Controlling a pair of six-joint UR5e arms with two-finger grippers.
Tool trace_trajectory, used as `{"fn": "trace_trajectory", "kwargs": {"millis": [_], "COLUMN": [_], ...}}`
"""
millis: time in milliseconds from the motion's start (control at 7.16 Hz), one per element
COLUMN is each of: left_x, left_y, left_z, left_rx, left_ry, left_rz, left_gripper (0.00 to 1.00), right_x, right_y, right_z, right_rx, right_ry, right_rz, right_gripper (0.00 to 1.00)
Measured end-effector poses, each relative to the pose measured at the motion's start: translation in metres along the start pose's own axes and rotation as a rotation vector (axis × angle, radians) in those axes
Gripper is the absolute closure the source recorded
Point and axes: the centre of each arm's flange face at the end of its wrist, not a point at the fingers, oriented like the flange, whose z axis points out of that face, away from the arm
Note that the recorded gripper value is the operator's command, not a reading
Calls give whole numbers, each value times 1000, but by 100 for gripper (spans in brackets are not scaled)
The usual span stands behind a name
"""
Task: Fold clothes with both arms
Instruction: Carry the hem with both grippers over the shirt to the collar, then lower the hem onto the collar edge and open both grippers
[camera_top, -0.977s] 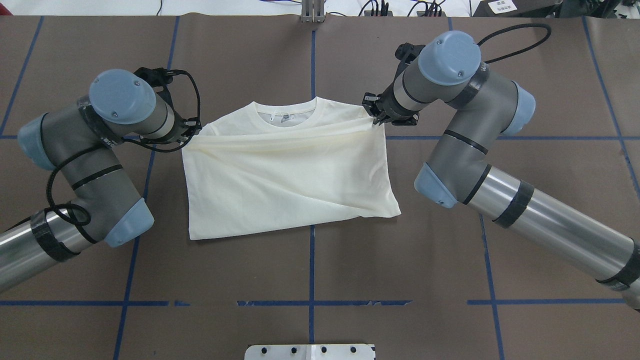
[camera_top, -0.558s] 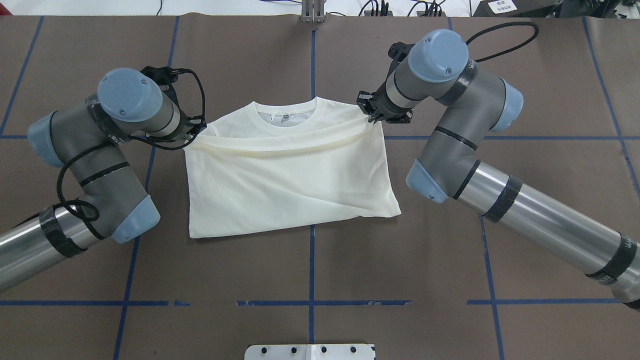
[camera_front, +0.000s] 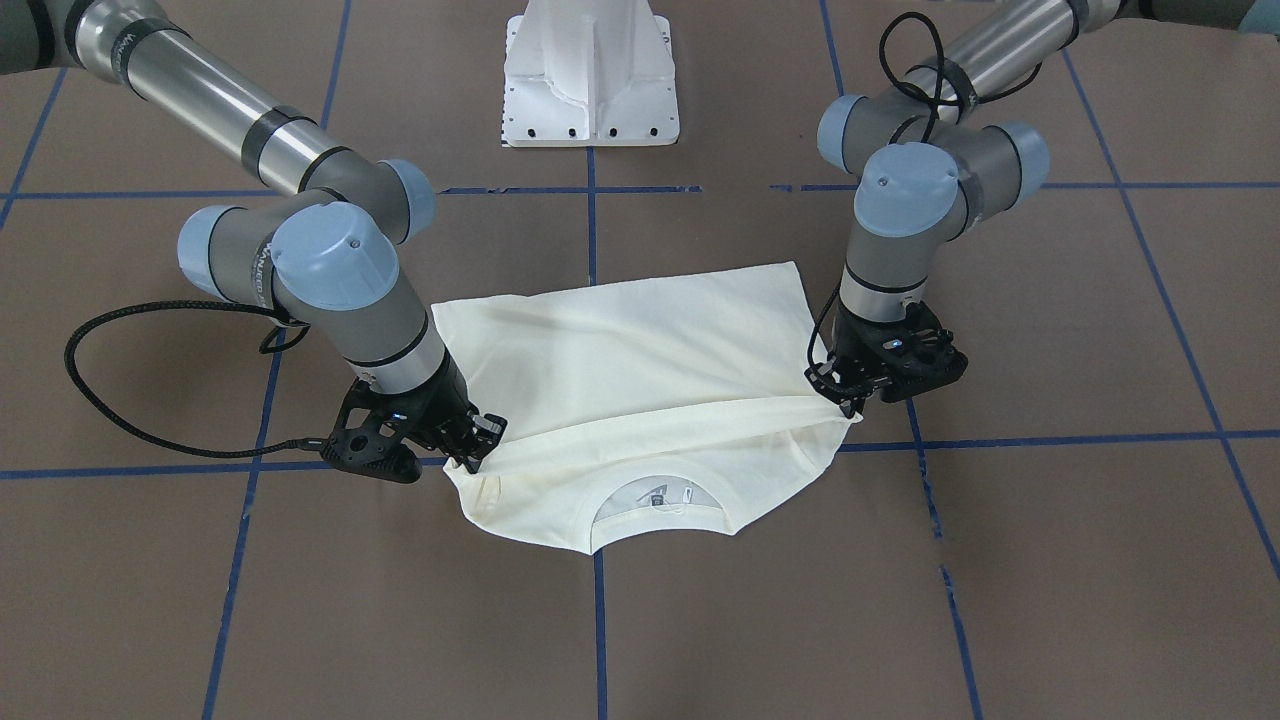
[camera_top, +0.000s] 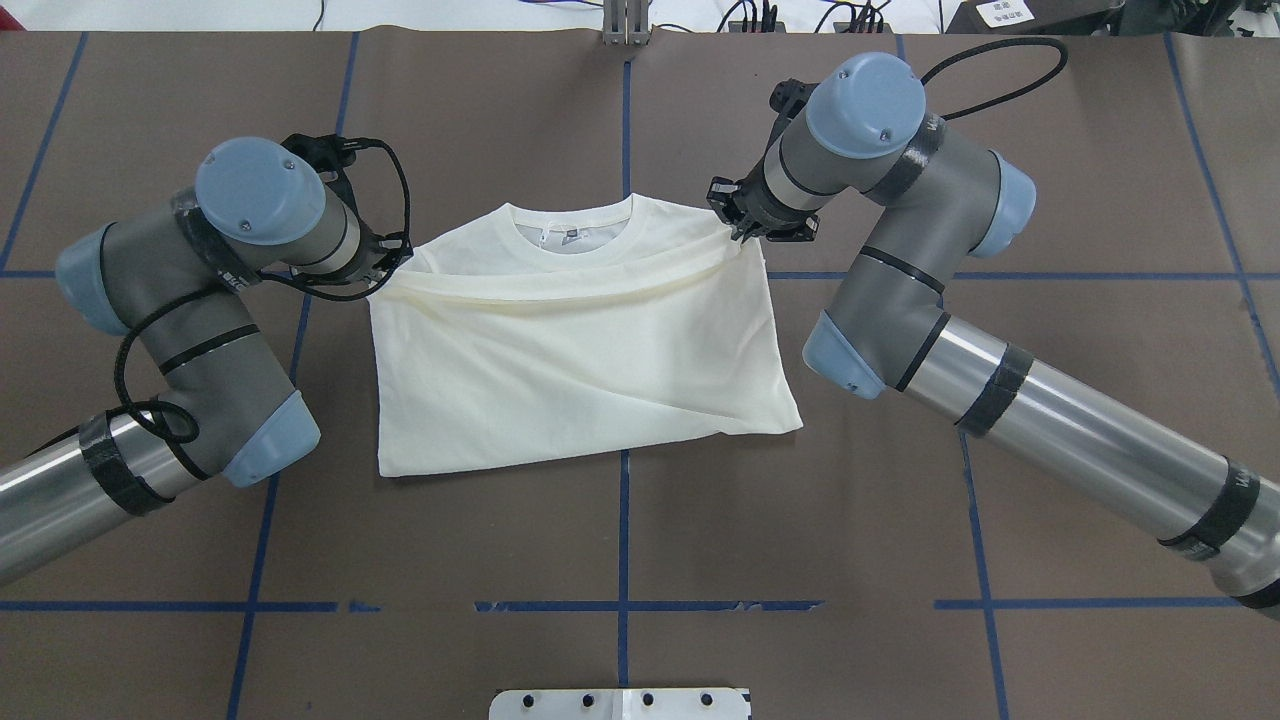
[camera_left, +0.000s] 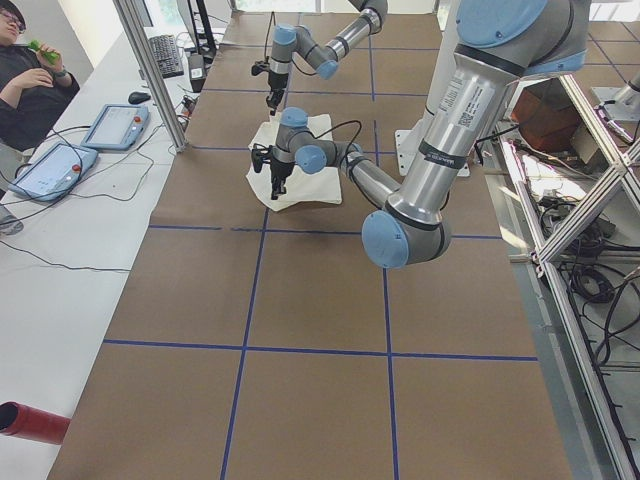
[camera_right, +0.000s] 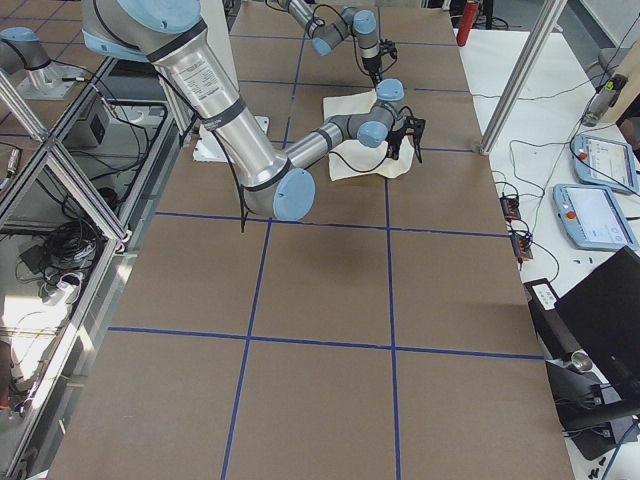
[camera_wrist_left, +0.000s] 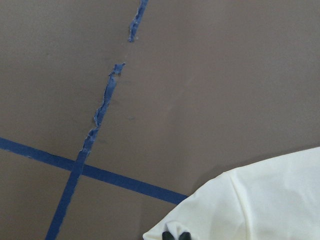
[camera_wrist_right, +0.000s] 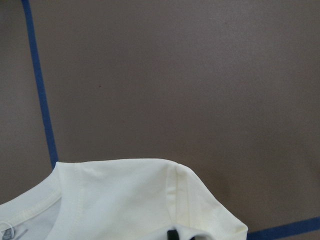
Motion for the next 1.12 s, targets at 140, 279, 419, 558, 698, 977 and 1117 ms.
{"fn": "trace_trajectory", "kwargs": {"millis": [140,279,419,558,698,977,1117], "left_x": [0,-1,-1,-3,-6,-11,-11], "left_y": [-1,-3,-5,-9,-16,-27,-28], "left_z": [0,0,-1,-2,-4,-2,-1], "left_rx": [0,2,4,8,16,26,26], "left_ry": [-1,-3,-4,-6,-9,-15,-15], "left_rz": [5,6,5,0,-8,-9,-8], "left_gripper": [100,100,100,100,100,100,100], "right_x": [-1,2,5,7,9,10,10], "right_y": [-10,-22,-33,-38,-40,-40,-40], "right_z": [-3,-9,-14,-14,-11,-8,-8], "right_rx": [9,15,15,12,10,6,6], "right_ry": [1,0,-1,2,7,12,13], "right_rz": [8,19,28,29,28,24,23], "right_gripper": [100,100,100,100,100,100,100]}}
